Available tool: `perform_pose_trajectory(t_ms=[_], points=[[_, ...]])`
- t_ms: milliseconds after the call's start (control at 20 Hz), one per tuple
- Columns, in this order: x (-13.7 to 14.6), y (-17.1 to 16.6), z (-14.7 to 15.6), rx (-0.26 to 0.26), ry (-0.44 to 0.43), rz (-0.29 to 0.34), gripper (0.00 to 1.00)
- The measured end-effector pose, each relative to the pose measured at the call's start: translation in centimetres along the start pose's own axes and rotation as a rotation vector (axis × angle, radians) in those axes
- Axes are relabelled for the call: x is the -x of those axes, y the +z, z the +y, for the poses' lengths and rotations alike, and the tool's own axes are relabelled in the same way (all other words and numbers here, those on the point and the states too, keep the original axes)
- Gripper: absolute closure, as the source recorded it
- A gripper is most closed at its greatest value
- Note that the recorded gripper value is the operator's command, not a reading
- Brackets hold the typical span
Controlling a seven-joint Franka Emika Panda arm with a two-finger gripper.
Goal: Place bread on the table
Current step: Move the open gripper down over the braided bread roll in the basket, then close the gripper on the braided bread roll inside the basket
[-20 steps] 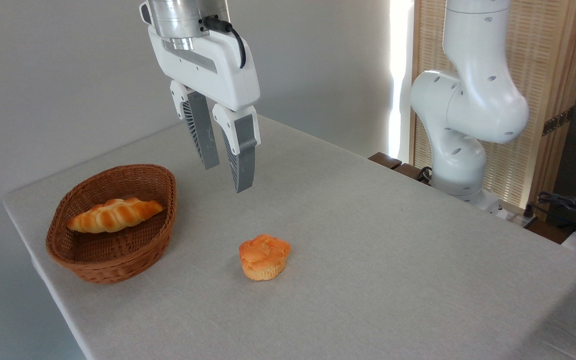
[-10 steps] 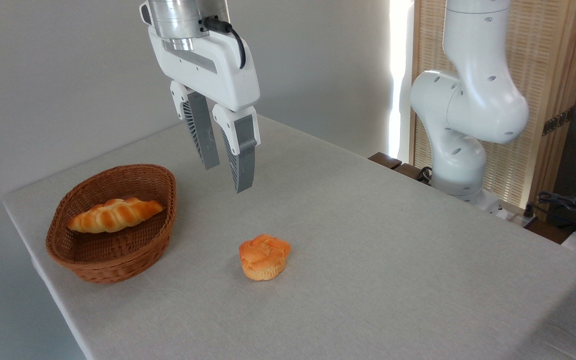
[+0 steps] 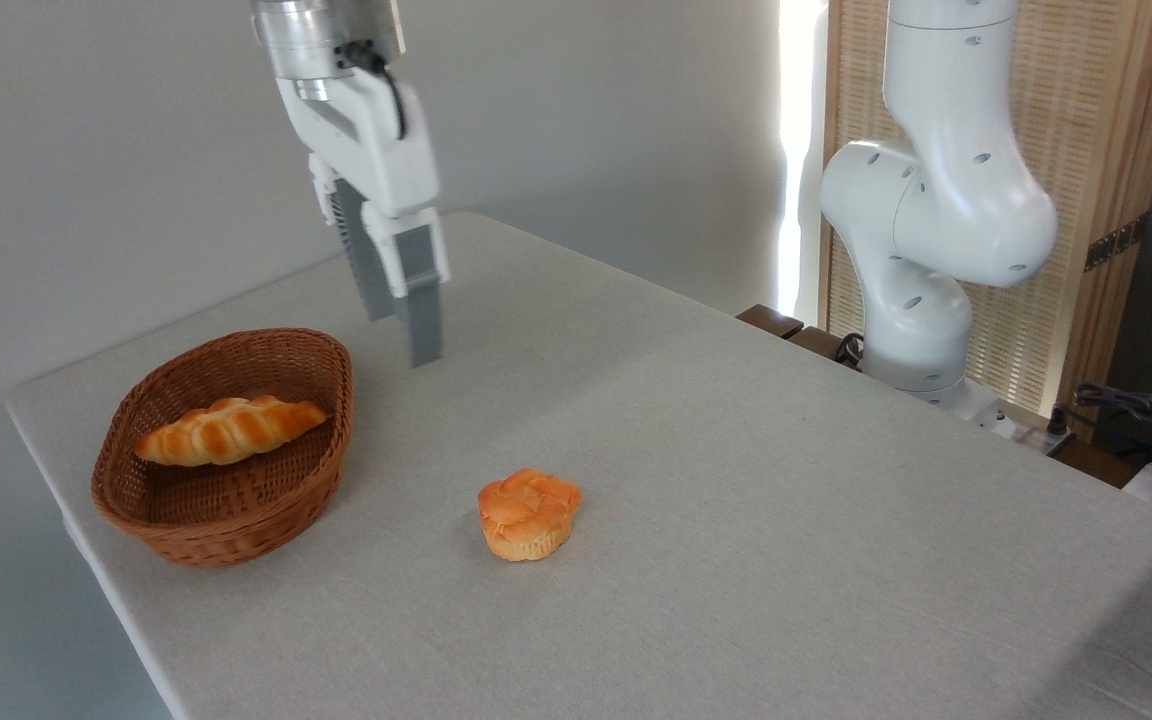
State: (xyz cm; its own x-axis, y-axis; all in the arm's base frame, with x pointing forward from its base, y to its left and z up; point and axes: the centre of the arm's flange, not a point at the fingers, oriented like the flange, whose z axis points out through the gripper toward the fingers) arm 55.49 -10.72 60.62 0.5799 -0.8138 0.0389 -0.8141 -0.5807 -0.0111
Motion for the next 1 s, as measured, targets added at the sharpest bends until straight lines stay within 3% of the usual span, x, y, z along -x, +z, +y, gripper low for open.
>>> perform_pose_trajectory(t_ms=[150,400,650,850,1000], points=[[-3.7,1.2,1.7,-0.009,0.058,0.058,0.00],[-10.1,5.1,3.9,0.032,0.105,0.231,0.00],[-15.2,9.9,4.9,0.010,0.135,0.352,0.00],[-18.3,14.6,6.0,0.020,0.151,0.414,0.00],[-19.0,17.0,6.2,0.007,0.186,0.390,0.00]])
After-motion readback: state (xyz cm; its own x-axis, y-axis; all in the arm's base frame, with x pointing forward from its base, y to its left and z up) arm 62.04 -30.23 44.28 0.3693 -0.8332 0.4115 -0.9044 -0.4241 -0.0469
